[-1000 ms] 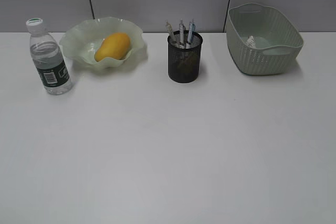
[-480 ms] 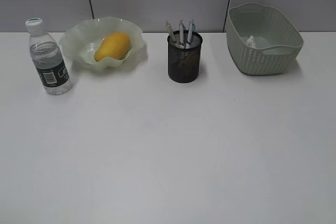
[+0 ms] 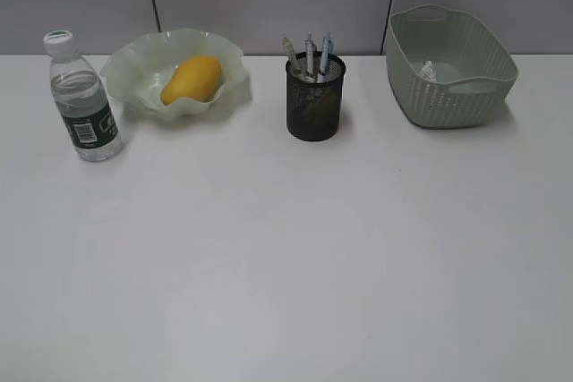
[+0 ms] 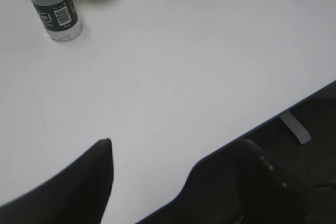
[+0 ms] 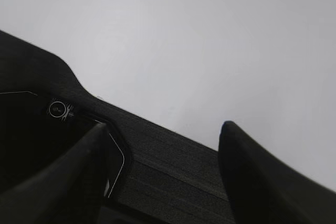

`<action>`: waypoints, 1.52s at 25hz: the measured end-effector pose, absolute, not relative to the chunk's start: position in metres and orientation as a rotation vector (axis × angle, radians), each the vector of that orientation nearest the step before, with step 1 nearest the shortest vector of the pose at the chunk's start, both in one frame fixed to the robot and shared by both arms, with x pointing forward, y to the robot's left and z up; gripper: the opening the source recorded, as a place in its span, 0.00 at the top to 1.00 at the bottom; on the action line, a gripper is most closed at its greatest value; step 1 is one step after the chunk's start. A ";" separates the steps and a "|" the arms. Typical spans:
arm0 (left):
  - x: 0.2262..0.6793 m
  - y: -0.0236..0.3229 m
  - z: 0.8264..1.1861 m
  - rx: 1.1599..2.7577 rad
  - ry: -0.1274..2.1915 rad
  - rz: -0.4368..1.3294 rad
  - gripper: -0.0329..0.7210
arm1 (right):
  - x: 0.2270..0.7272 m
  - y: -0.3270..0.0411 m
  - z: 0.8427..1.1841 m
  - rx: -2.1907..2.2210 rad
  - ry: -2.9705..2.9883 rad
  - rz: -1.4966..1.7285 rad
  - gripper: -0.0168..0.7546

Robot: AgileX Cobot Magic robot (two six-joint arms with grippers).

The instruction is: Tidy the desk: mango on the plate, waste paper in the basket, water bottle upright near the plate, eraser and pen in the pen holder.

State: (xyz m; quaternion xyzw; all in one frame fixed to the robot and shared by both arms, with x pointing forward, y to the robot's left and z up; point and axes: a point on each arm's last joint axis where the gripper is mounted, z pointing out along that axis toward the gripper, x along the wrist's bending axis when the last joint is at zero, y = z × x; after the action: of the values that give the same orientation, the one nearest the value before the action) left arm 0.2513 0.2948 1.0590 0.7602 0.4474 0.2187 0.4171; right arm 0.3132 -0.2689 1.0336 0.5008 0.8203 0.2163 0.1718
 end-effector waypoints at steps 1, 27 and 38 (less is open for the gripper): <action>0.251 0.295 1.059 1.907 1.123 0.550 0.23 | 0.313 -0.269 1.034 1.422 2.328 0.614 0.31; 0.243 0.302 1.059 1.660 1.447 0.784 0.32 | 0.260 -0.298 1.054 1.441 1.833 0.886 0.31; 0.230 0.303 1.059 1.508 1.531 0.914 0.37 | 0.234 -0.302 1.055 1.436 1.605 0.936 0.31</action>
State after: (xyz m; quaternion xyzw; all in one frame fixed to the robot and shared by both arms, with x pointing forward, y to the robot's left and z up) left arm 0.2296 0.3029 1.0585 0.5941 0.6031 0.3599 0.3922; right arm 0.2342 -0.3021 1.0555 0.5640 0.6304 0.3676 0.3865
